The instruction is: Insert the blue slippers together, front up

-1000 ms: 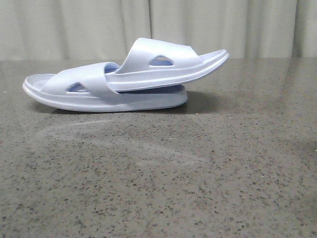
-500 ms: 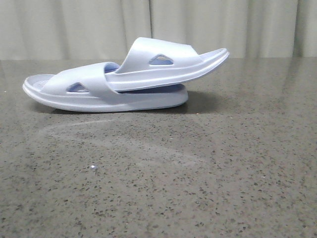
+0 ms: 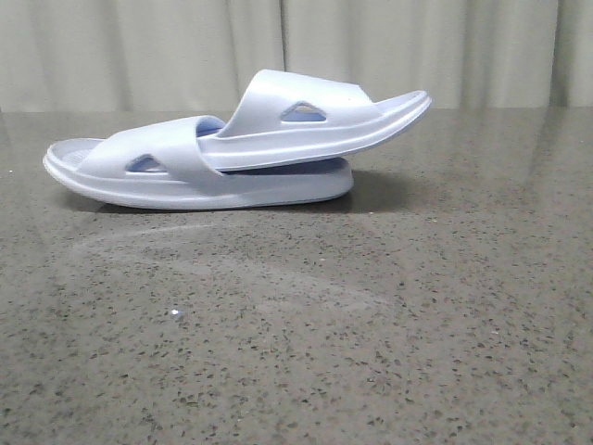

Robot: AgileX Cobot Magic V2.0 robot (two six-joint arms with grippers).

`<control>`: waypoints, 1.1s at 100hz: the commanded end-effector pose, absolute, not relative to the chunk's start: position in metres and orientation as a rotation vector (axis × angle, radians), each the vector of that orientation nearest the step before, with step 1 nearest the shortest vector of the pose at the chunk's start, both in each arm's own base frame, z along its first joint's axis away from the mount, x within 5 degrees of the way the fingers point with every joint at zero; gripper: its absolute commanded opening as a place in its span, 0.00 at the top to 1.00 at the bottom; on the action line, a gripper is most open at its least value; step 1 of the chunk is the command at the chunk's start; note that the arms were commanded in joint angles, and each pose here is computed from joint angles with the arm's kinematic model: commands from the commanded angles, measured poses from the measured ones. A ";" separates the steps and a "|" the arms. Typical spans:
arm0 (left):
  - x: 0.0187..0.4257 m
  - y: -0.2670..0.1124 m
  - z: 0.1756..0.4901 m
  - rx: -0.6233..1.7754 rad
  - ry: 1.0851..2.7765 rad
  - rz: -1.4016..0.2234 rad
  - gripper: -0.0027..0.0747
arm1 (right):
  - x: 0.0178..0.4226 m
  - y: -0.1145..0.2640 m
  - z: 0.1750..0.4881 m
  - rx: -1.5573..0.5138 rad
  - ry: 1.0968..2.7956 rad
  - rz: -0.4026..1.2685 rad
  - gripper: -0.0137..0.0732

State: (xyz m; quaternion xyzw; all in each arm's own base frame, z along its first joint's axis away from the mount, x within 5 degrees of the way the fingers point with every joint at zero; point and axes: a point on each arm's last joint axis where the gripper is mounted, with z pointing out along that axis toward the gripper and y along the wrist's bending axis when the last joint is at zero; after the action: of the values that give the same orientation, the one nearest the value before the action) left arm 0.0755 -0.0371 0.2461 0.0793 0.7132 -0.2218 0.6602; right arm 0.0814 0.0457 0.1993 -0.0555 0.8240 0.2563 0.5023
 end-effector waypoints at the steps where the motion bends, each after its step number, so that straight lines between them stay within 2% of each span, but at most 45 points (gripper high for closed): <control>1: 0.075 -0.039 0.256 0.173 1.588 -0.541 0.95 | 0.085 0.045 0.210 -0.106 1.950 0.620 0.93; 49: 0.076 -0.039 0.249 0.175 1.609 -0.538 0.95 | 0.085 0.045 0.210 -0.106 1.950 0.620 0.93; 64: 0.072 -0.032 0.246 0.211 1.591 -0.384 0.95 | 0.085 0.045 0.210 -0.106 1.950 0.620 0.93; 82: 0.068 -0.014 0.233 0.060 1.622 -0.212 0.95 | 0.085 0.045 0.210 -0.106 1.950 0.620 0.93; 96: 0.066 -0.005 0.220 -0.018 1.679 -0.124 0.95 | 0.085 0.045 0.210 -0.106 1.950 0.620 0.93; 110: 0.062 0.000 0.207 -0.086 1.645 -0.083 0.95 | 0.085 0.045 0.210 -0.106 1.950 0.620 0.93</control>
State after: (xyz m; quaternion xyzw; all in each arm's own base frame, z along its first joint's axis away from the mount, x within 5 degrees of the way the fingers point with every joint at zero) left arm 0.0630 -0.0043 0.1981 -0.0132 0.7665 -0.0466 0.6404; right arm 0.0814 0.0457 0.1993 -0.0548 0.8239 0.2569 0.5022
